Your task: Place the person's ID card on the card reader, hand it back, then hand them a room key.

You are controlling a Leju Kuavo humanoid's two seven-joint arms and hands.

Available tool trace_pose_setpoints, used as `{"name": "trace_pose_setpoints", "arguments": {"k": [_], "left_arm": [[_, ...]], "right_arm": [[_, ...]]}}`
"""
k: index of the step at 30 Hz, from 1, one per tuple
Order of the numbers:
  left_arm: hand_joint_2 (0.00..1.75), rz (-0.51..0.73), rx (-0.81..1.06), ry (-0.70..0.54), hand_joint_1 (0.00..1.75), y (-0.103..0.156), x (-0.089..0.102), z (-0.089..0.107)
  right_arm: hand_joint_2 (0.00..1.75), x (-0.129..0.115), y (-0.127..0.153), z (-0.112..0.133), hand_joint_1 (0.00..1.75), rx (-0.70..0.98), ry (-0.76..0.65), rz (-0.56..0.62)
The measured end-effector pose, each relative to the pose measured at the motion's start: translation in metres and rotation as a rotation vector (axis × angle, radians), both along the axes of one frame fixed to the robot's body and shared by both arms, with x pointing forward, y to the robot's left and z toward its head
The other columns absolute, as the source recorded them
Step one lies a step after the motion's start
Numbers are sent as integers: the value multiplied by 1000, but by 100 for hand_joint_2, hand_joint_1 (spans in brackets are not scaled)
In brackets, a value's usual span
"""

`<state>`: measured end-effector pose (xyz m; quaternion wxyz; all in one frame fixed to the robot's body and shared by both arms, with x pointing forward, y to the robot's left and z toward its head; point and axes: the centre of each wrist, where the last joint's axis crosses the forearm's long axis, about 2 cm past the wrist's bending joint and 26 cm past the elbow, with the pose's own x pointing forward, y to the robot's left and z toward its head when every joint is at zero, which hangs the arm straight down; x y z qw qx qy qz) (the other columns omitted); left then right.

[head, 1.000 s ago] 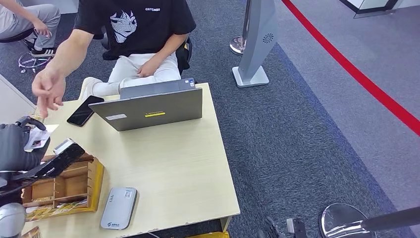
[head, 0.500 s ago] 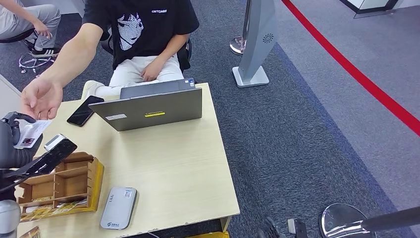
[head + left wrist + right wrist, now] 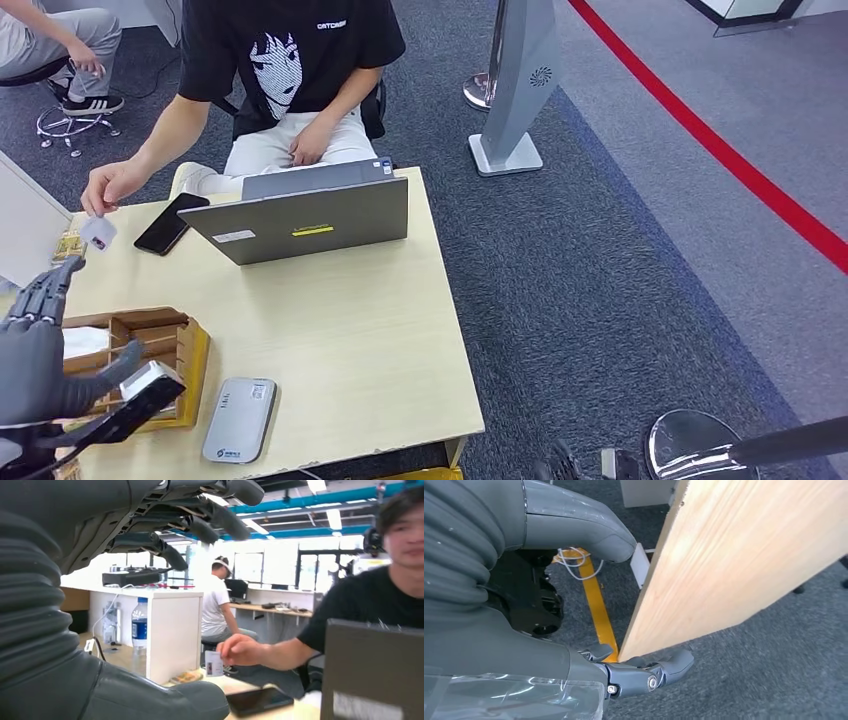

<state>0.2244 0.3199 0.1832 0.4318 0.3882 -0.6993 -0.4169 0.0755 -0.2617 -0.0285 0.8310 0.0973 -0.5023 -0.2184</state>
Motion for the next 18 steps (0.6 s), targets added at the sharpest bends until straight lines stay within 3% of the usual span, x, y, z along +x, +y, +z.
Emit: {"name": "trace_pose_setpoints", "arguments": {"k": [3,10,18], "left_arm": [[175,-57,33,53,0,-2,-18,-13],[175,-101,203,246,0,11,-83,-53],[175,-145,307,337,0,22,-108,-67]], "right_arm": [[175,-1,-1,1,0,3,-3,-14],[175,1,-9,1,0,-11,-17,-15],[175,3,-13,1,0,-15,-24,-34]]}}
